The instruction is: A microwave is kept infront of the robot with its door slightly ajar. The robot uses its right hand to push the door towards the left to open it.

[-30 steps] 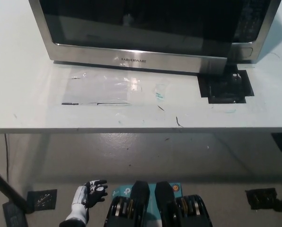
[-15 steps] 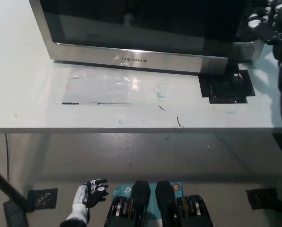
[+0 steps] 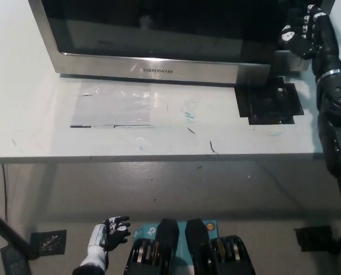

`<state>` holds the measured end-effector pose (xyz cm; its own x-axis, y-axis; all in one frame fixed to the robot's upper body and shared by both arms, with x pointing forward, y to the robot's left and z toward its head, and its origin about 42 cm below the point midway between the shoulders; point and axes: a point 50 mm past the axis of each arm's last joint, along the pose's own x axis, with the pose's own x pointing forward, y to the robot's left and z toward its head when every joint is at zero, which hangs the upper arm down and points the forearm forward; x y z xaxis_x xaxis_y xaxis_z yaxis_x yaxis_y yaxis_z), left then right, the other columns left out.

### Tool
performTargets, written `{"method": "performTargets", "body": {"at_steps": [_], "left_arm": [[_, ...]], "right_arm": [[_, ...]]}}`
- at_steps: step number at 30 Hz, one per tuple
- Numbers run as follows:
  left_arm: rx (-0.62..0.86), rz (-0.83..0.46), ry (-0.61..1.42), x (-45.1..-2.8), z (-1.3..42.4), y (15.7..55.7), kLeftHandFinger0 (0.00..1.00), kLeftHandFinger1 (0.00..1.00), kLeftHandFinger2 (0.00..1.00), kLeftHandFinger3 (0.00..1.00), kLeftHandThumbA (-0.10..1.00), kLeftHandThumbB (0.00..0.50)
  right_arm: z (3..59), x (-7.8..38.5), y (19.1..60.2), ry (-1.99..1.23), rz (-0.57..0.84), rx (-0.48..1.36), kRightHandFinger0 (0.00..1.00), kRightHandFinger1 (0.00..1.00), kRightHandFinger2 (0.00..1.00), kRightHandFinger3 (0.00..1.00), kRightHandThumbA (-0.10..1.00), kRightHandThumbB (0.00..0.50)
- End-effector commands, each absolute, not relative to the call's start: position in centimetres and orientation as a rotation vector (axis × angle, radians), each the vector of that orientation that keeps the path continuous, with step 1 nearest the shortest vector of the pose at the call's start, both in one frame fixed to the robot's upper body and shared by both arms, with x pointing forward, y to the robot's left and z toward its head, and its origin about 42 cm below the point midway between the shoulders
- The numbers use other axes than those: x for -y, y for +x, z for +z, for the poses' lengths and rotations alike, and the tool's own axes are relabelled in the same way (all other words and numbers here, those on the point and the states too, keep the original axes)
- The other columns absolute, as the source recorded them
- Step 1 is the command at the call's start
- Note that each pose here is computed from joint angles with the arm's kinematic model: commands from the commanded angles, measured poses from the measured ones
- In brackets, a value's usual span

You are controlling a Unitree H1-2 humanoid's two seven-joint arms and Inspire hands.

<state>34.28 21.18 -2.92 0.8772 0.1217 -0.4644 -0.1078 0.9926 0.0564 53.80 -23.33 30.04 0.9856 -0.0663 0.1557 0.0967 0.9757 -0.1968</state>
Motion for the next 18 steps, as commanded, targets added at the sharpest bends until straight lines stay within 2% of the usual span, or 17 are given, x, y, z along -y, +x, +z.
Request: {"method": "performTargets", "body": {"at_steps": [1, 3, 5, 6, 9, 10, 12, 13, 15, 16, 18], "left_arm": [[-0.433, 0.128, 0.048, -21.1, -1.6, 35.7, 0.67, 0.59, 0.61, 0.55, 0.11, 0.0], [-0.448, 0.129, 0.021, -20.9, -1.5, 35.9, 0.71, 0.61, 0.63, 0.58, 0.11, 0.0], [-0.433, 0.121, 0.03, -20.8, -1.5, 35.9, 0.67, 0.57, 0.61, 0.57, 0.07, 0.0], [-0.431, 0.118, 0.039, -20.9, -1.5, 35.8, 0.66, 0.57, 0.6, 0.57, 0.11, 0.0], [-0.435, 0.113, 0.053, -21.1, -1.6, 35.7, 0.67, 0.57, 0.6, 0.57, 0.14, 0.0], [-0.434, 0.118, 0.029, -21.1, -1.6, 35.7, 0.66, 0.56, 0.58, 0.55, 0.12, 0.002], [-0.436, 0.118, 0.03, -21.0, -1.7, 35.8, 0.62, 0.53, 0.57, 0.54, 0.1, 0.0], [-0.427, 0.114, 0.038, -21.0, -1.6, 35.8, 0.64, 0.55, 0.57, 0.53, 0.09, 0.0], [-0.424, 0.118, 0.034, -21.0, -1.7, 35.8, 0.66, 0.57, 0.58, 0.52, 0.08, 0.0], [-0.445, 0.135, 0.035, -21.0, -1.7, 35.8, 0.67, 0.57, 0.56, 0.5, 0.12, 0.032], [-0.441, 0.128, 0.046, -21.1, -1.6, 36.0, 0.72, 0.6, 0.58, 0.5, 0.13, 0.009]], "right_arm": [[32.5, 20.5, 53.0, -0.181, -0.018, 0.279, 0.45, 0.6, 0.66, 0.8, 0.37, 0.199], [31.5, 19.1, 51.3, -0.165, 0.009, 0.288, 0.48, 0.58, 0.65, 0.79, 0.37, 0.178], [30.6, 18.1, 50.0, -0.114, 0.039, 0.286, 0.46, 0.59, 0.66, 0.79, 0.39, 0.199], [30.0, 17.3, 49.0, -0.087, 0.057, 0.284, 0.41, 0.57, 0.64, 0.76, 0.39, 0.204], [29.1, 16.5, 47.7, -0.075, 0.072, 0.28, 0.41, 0.57, 0.64, 0.75, 0.39, 0.207], [28.5, 15.9, 46.6, -0.06, 0.097, 0.274, 0.41, 0.57, 0.65, 0.77, 0.37, 0.181], [27.9, 15.3, 45.1, -0.048, 0.115, 0.258, 0.43, 0.57, 0.66, 0.8, 0.36, 0.172], [27.6, 14.8, 44.0, -0.018, 0.136, 0.242, 0.48, 0.61, 0.69, 0.83, 0.35, 0.169], [27.1, 14.1, 42.5, 0.026, 0.168, 0.246, 0.49, 0.62, 0.7, 0.83, 0.36, 0.175], [27.0, 13.9, 41.7, 0.028, 0.174, 0.245, 0.49, 0.61, 0.7, 0.84, 0.37, 0.168], [26.6, 13.5, 40.2, 0.066, 0.196, 0.238, 0.47, 0.58, 0.67, 0.81, 0.37, 0.178]]}}
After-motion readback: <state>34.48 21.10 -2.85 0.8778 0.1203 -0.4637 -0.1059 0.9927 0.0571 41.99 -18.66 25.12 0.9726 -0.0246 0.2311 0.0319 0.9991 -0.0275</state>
